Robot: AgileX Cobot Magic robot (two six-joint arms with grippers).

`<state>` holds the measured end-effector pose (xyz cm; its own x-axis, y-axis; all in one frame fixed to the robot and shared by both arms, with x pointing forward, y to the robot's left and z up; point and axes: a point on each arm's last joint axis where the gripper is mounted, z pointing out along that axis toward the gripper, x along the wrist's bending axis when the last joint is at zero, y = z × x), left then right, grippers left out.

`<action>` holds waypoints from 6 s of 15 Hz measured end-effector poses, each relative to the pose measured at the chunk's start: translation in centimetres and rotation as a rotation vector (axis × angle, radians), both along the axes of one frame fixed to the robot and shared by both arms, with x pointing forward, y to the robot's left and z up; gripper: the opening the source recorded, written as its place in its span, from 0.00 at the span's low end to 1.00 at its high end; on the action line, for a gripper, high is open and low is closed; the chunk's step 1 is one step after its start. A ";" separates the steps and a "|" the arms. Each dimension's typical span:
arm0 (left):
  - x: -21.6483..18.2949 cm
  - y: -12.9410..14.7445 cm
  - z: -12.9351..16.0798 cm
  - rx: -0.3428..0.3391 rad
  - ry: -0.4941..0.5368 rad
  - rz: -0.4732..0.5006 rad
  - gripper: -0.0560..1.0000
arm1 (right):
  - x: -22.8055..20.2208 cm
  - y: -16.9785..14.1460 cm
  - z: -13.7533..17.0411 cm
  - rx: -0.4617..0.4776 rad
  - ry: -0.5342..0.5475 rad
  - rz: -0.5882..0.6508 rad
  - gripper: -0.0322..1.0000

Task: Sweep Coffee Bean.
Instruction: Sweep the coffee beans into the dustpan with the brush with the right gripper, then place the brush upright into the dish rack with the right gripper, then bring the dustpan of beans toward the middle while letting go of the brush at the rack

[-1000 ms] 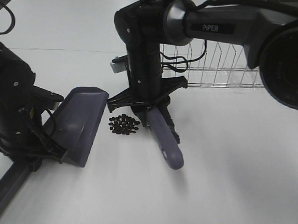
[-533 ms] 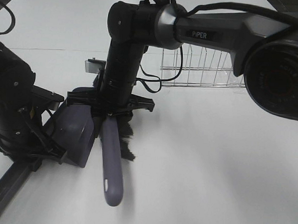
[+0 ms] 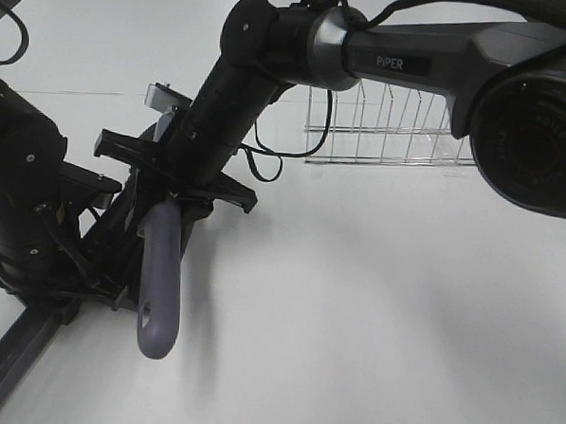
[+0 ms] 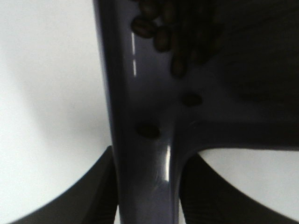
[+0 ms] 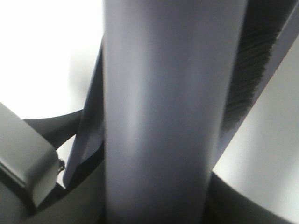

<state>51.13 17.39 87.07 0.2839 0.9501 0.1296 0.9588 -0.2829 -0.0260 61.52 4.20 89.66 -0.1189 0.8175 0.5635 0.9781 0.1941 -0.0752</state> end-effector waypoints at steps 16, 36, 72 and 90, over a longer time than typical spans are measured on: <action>0.0 -0.1 0.0 -0.006 0.003 0.006 0.38 | 3.1 -2.9 11.4 -0.228 -0.468 0.107 0.32; -0.1 -0.2 0.0 -0.023 0.006 0.025 0.38 | -1.2 -22.2 7.5 -0.551 -0.127 0.067 0.32; -0.3 -0.4 0.0 -0.041 0.024 0.044 0.38 | 10.2 -24.1 1.8 -0.507 -0.175 -0.130 0.32; 4.2 -2.8 0.3 -0.123 -0.033 0.129 0.38 | 9.5 -24.1 10.7 -0.424 -0.366 -0.177 0.64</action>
